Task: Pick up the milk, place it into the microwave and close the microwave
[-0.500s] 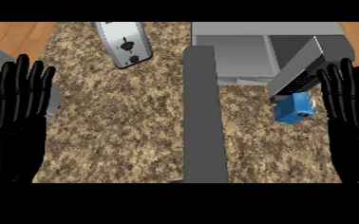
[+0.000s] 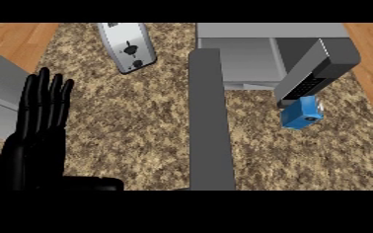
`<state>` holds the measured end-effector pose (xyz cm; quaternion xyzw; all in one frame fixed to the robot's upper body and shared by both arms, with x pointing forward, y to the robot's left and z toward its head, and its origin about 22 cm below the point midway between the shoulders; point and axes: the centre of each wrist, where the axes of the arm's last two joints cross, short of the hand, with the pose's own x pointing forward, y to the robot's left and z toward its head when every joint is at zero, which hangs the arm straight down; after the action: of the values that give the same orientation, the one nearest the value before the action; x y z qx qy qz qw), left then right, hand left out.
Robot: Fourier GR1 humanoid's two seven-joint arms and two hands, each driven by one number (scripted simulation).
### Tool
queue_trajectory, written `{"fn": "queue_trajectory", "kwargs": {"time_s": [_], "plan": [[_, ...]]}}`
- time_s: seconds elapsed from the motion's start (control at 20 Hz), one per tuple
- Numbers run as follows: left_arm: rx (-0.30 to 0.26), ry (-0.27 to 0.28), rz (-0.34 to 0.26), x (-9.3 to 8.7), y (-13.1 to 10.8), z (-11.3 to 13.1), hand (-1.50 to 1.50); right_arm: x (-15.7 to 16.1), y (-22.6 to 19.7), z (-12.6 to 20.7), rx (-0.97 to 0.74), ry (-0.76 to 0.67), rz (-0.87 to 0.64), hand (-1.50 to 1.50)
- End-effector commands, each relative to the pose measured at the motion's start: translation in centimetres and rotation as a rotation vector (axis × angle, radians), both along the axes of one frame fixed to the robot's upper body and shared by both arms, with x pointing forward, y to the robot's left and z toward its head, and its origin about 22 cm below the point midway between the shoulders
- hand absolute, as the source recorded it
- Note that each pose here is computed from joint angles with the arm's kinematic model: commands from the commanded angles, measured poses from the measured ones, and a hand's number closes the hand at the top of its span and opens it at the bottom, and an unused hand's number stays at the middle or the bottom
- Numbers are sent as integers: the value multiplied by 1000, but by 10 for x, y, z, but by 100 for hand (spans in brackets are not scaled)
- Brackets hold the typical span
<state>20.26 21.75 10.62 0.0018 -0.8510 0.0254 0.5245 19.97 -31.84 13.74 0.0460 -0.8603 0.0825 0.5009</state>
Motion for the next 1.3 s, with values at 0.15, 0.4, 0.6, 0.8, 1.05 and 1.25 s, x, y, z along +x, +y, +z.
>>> {"fn": "queue_trajectory", "kwargs": {"time_s": [0.15, 0.4, 0.6, 0.8, 1.05, 1.25], "plan": [[-76, 47, 7, -42, 2, -11, -150, -30, -33, 8, -4, 46, 65, -150], [-75, 46, 14, -66, 9, -20, -150, -43, -29, 4, -28, 41, 7, -150], [-67, 47, 10, -87, 27, -28, -150, -50, -40, -22, -70, 44, -5, -150], [-61, 33, 14, -107, 47, -23, -150, -44, -12, -21, -89, 42, -44, -150], [-67, 40, 11, -127, 47, -35, -150, -29, -19, -51, -91, 52, -44, -150], [-54, 48, 15, -131, 50, -38, -150, -12, -18, -46, -137, 65, -76, -150]]}}
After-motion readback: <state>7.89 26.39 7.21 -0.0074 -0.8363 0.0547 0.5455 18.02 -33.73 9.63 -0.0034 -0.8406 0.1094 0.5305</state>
